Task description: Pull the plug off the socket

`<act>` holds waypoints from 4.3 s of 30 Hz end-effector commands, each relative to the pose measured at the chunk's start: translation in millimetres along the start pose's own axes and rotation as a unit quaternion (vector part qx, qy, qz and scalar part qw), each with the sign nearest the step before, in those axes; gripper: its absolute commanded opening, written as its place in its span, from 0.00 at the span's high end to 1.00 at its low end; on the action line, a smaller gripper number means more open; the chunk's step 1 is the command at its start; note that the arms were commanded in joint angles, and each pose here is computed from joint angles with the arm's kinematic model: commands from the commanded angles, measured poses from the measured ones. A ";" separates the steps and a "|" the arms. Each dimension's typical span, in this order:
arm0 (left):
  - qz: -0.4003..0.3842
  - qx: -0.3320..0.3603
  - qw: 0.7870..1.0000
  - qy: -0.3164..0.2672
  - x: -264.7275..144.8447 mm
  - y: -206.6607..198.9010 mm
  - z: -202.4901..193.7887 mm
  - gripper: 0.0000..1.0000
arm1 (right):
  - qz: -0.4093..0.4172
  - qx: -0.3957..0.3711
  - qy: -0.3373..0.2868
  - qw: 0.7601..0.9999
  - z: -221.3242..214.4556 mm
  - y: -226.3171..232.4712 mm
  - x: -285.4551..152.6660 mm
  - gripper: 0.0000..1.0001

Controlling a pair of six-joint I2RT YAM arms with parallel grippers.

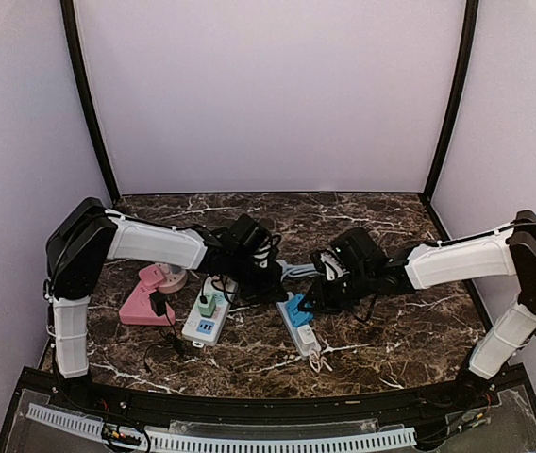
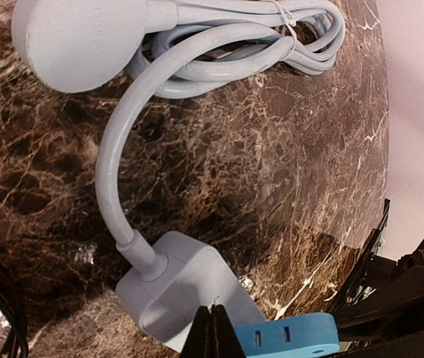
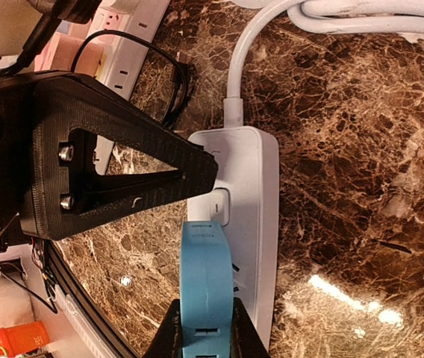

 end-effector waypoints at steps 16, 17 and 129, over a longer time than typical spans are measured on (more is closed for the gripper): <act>0.107 -0.002 0.991 0.080 14.9 21.9 -21.3 1.00 | 0.046 0.048 -0.046 0.997 24.5 9.9 -5.0 1.00; 0.112 -0.003 0.990 0.083 15.2 22.9 -22.9 1.00 | 0.055 0.053 -0.044 0.996 25.9 9.9 -5.2 1.00; 0.075 0.122 0.990 -0.012 -55.6 -70.3 15.8 1.00 | 0.055 0.265 -0.196 0.943 154.0 -211.2 -124.7 1.00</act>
Point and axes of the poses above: each gripper's point midway between its finger pads, its own x axis out along the fingers, its own y axis along the line the jaws close on, z = x × y, the point moved 8 cm from there along -x, back along the fingers, and after that the axes turned 13 degrees about x, right-handed, at the moved point
